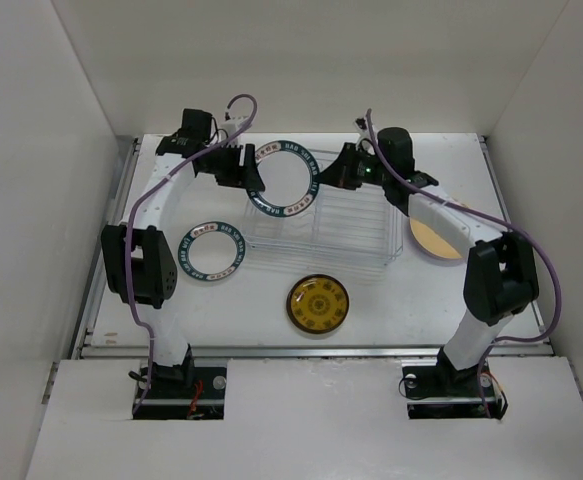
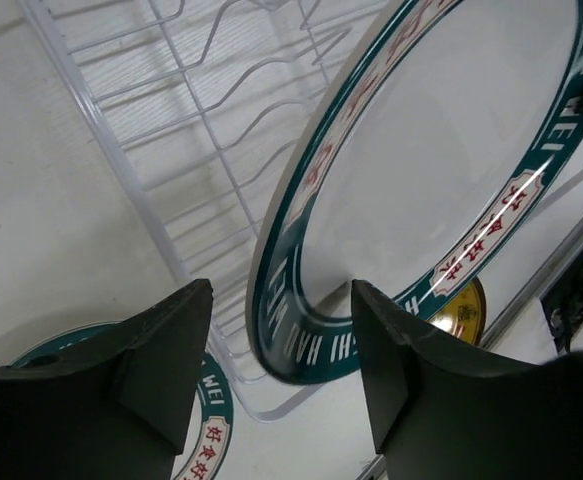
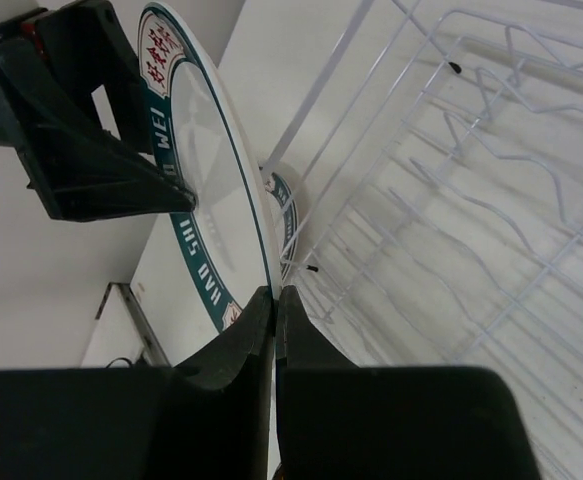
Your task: Unload the plates from the dish rack
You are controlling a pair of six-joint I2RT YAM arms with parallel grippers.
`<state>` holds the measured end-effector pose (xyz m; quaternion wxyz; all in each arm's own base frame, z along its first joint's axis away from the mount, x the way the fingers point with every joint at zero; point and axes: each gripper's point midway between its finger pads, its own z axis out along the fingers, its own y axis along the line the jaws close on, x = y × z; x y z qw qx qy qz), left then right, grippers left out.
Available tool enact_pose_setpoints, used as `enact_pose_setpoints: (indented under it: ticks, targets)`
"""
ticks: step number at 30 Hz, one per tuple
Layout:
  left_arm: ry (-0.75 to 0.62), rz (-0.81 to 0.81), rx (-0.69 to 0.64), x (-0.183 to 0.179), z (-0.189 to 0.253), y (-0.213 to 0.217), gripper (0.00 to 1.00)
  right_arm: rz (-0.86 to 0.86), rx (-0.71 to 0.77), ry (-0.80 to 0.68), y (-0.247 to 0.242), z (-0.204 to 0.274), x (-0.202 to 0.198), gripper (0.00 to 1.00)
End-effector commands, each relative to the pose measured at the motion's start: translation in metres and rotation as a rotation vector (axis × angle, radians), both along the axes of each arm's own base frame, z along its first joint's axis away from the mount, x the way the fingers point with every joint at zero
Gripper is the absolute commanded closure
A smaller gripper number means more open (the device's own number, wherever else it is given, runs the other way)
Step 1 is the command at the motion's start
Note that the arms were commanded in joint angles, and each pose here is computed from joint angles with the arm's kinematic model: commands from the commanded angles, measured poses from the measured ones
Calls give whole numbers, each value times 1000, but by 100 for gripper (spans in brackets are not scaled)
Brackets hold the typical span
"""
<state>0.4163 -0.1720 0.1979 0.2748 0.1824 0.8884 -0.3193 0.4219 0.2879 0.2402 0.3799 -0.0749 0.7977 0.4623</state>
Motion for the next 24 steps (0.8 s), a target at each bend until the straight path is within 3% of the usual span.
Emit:
enact_pose_setpoints:
  ticks: [1, 4, 5, 6, 7, 15, 16, 17, 18, 21, 24]
  targets:
    - [-42, -69, -113, -4, 29, -19, 47, 72, 91, -117, 13, 48, -13, 100]
    - [-4, -112, -211, -15, 44, -31, 66, 84, 110, -136, 15, 54, -14, 100]
    - [10, -126, -239, -18, 48, -34, 75, 95, 116, -147, 16, 57, -15, 100]
    - [44, -142, -280, -25, 50, -39, 94, 95, 113, -138, 17, 52, -14, 100]
    - [47, -151, -290, -27, 51, -40, 100, 95, 113, -138, 17, 52, -14, 100]
    - [142, -64, -384, -33, 76, -12, 100, 119, 94, -120, 21, 51, -9, 97]
    - [123, -65, -380, -35, 84, -8, 100, 121, 79, -103, 20, 46, -8, 90]
    - [123, -48, -378, -36, 86, 0, 100, 124, 71, -109, 20, 48, -8, 74]
    - [148, -31, -378, -39, 87, 5, 100, 124, 70, -105, 20, 50, -9, 65]
    - [124, 10, -404, -46, 105, 28, 100, 117, 44, -97, 19, 52, -6, 44]
    - [100, 98, -415, -48, 114, 64, 100, 17, -21, -110, 5, 62, 3, 33]
